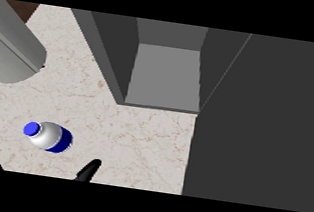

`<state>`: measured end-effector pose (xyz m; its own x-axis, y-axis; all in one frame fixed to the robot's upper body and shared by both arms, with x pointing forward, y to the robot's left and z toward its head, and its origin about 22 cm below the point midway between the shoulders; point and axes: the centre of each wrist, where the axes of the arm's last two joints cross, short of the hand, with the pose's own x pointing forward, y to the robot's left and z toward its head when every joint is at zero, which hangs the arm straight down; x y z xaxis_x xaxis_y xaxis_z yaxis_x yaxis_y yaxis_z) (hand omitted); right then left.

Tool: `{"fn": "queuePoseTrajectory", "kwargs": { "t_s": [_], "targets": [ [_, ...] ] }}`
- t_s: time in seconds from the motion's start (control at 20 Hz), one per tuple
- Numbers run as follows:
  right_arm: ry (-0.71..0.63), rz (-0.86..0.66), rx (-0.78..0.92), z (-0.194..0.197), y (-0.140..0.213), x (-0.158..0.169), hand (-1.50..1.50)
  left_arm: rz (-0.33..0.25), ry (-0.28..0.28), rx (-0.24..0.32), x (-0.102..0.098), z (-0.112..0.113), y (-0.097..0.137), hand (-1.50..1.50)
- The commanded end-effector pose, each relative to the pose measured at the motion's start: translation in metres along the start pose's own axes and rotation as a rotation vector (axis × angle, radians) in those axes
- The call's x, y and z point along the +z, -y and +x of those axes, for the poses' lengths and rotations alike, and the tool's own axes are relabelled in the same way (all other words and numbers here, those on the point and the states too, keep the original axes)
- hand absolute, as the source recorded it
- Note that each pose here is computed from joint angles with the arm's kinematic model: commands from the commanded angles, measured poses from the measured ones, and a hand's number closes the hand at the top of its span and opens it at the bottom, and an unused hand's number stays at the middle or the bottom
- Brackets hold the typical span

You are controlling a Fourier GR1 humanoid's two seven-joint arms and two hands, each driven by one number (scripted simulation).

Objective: Pick up the bottled water, place it into the cabinet and close the cabinet

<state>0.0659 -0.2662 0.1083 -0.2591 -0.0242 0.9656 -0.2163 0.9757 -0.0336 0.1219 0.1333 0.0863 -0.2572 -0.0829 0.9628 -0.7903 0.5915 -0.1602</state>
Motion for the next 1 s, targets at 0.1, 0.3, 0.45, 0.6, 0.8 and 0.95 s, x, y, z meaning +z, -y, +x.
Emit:
{"fn": "queuePoseTrajectory", "kwargs": {
  "t_s": [0.1, 0.3, 0.45, 0.6, 0.8, 0.95],
  "targets": [
    [0.057, 0.025, -0.021, 0.048, -0.012, 0.017, -1.5, 0.09, -0.054, 0.025, -0.019, -0.008, -0.004, -1.5],
    [0.079, -0.001, -0.019, 0.042, -0.013, 0.015, -1.5, 0.092, -0.078, -0.039, -0.02, -0.026, -0.006, -1.5],
    [0.069, 0.031, -0.009, 0.045, -0.005, 0.024, -1.5, 0.109, -0.114, -0.055, -0.031, -0.043, 0.008, -1.5],
    [0.056, 0.007, -0.009, 0.033, 0.001, 0.033, -1.5, 0.111, -0.134, -0.082, -0.031, -0.045, -0.003, -1.5],
    [0.059, 0.02, -0.03, 0.033, -0.006, 0.033, -1.5, 0.108, -0.161, -0.1, -0.052, -0.055, 0.002, -1.5],
    [0.047, 0.036, -0.004, 0.038, -0.004, 0.037, -1.5, 0.1, -0.172, -0.096, -0.035, -0.063, 0.016, -1.5]
  ]
}}
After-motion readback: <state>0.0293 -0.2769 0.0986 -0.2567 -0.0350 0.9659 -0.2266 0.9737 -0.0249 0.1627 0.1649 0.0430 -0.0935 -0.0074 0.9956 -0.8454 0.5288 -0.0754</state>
